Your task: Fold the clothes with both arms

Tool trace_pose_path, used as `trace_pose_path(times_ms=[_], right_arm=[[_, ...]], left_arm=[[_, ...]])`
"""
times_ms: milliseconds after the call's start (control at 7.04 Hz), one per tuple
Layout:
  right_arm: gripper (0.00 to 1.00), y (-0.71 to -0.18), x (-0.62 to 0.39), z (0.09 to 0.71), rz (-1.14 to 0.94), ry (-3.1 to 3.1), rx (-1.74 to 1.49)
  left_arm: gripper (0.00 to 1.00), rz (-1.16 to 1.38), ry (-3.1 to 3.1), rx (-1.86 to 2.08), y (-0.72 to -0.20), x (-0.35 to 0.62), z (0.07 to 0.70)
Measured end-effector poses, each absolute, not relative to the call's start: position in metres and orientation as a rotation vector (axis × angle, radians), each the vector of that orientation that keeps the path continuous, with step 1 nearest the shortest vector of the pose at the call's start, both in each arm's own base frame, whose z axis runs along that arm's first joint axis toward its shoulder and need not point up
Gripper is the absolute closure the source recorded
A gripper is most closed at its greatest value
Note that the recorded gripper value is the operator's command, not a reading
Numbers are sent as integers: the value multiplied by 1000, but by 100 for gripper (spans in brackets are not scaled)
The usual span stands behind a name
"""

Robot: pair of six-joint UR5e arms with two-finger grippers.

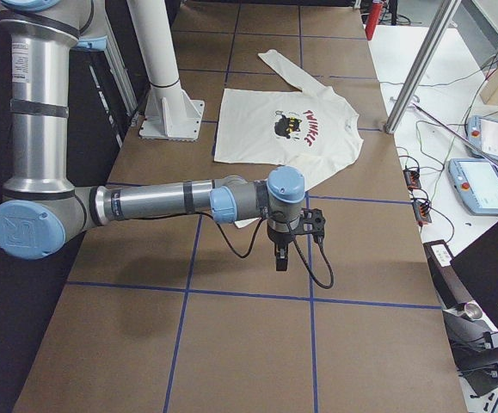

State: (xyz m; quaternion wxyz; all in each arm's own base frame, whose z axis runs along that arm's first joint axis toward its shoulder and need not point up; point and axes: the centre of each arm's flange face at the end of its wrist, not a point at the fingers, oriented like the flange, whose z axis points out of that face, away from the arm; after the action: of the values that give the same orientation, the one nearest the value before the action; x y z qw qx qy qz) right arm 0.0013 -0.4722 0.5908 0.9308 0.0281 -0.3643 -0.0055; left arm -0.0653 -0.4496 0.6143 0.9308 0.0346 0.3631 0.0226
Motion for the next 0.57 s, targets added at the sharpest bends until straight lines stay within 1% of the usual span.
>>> trace_pose_path(times_ms=[568], right_arm=[[0,-472,-8,585,-27,-784,56]], left_arm=[[0,51,753,80,-451,-64,609]])
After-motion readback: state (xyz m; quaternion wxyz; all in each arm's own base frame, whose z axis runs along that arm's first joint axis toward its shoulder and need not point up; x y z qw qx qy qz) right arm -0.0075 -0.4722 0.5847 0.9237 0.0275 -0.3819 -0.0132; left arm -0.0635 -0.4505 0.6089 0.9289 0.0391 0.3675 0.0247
